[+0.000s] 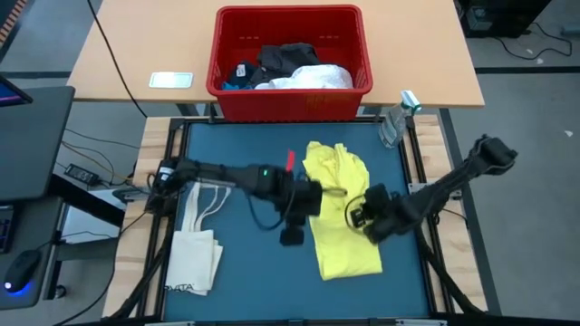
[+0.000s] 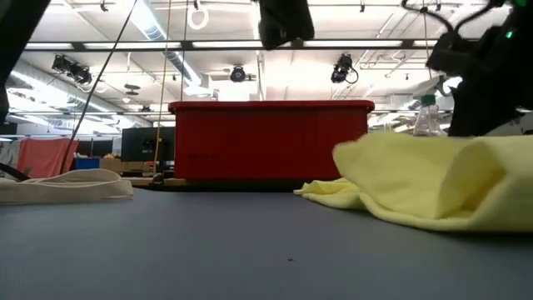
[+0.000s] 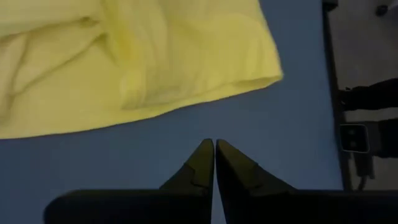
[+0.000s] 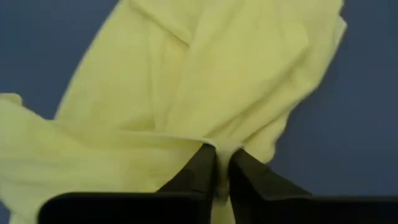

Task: Fold laundry
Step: Fold the yellow shirt

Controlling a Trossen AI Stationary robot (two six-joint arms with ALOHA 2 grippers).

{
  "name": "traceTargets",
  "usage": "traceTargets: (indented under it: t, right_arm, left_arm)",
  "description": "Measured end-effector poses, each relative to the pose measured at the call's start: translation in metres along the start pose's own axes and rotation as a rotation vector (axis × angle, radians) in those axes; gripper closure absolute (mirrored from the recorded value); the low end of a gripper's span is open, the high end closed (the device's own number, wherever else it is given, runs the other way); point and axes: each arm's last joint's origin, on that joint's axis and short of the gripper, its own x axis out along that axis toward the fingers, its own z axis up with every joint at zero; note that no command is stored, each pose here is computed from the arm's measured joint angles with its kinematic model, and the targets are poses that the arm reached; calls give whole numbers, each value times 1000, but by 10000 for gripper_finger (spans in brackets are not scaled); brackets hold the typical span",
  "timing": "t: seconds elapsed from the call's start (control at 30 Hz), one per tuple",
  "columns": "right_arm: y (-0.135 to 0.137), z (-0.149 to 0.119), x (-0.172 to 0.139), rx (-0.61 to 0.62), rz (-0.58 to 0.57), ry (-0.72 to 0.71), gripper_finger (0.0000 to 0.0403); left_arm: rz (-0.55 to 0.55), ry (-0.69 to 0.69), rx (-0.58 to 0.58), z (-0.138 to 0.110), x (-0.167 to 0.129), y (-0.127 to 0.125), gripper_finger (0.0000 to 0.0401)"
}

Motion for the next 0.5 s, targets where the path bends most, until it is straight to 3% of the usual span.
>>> traceTargets:
  t: [0.23,0.37,0.5]
  right_arm:
    - [-15,22,-3,-2,162,2,246]
    - [-16,33,-16,43,237,-2,182]
    - [-7,31,-29,-20,356,0,162]
  left_arm:
    - [3,-34,-7,5,-5,29,378]
    - [-3,-65,-3,8,-5,25,378]
    - [-15,-112,-46,12,-3,16,378]
